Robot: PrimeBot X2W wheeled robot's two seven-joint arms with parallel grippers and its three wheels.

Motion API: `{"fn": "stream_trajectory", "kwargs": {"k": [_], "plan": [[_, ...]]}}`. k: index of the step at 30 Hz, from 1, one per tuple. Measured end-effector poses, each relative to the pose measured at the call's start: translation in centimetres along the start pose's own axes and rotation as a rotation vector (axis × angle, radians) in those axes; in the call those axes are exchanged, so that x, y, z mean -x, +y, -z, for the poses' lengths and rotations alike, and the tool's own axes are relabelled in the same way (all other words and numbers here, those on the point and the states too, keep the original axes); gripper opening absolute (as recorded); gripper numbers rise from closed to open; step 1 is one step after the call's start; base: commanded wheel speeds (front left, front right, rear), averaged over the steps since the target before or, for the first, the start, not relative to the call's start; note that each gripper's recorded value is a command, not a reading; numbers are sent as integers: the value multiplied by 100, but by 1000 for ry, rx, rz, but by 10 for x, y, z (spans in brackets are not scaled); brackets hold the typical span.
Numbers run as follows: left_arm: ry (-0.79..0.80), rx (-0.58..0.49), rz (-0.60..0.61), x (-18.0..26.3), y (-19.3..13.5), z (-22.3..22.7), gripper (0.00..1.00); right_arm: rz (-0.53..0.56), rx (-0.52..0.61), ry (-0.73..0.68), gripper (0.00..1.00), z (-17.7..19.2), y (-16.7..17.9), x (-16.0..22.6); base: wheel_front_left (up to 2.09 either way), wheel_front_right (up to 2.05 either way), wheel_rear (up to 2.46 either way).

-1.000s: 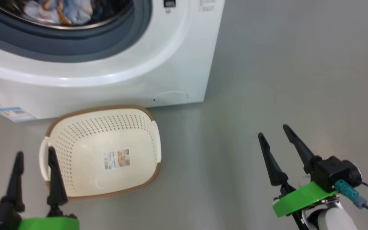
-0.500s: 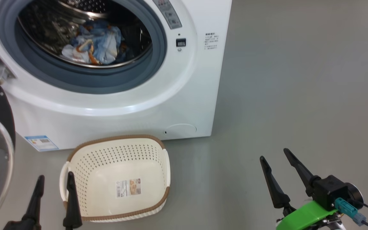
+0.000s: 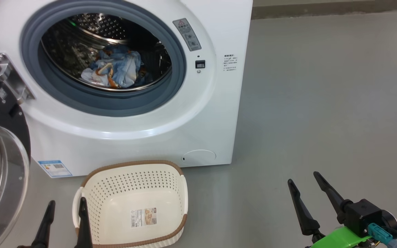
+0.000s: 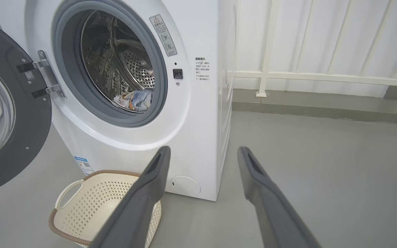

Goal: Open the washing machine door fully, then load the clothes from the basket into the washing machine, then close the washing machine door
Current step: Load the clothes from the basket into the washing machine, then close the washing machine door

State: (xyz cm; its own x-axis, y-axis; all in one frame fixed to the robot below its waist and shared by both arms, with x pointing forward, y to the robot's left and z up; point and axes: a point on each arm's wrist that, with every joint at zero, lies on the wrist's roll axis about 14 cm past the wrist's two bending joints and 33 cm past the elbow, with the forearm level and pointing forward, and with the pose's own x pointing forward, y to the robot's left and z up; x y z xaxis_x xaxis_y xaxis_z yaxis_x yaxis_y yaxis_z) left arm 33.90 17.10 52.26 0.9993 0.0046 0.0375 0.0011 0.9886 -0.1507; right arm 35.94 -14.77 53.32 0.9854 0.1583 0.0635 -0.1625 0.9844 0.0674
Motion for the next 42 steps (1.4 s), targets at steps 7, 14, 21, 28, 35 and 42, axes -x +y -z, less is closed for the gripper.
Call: {"fn": "stream_trajectory", "kwargs": {"k": [7,14,21,28,35,42], "plan": [[-12,-2,-6,3,0,-4,100,-2,-3,-14,100,-6,1,1,0,0,0],[-16,-2,-4,2,-2,-5,100,7,-3,-11,100,-5,-1,5,0,0,0],[-16,-2,1,1,-3,-5,100,15,-6,-2,100,-2,-3,8,0,0,0],[-14,-3,3,1,-4,-5,100,18,-5,-1,100,-2,-4,8,0,0,0],[-15,-4,-1,3,-2,-5,100,13,-5,-3,100,-3,-3,8,-25,25,0],[-14,-5,-8,4,0,-5,100,6,-6,-4,100,-3,-1,6,-117,117,0]]}}
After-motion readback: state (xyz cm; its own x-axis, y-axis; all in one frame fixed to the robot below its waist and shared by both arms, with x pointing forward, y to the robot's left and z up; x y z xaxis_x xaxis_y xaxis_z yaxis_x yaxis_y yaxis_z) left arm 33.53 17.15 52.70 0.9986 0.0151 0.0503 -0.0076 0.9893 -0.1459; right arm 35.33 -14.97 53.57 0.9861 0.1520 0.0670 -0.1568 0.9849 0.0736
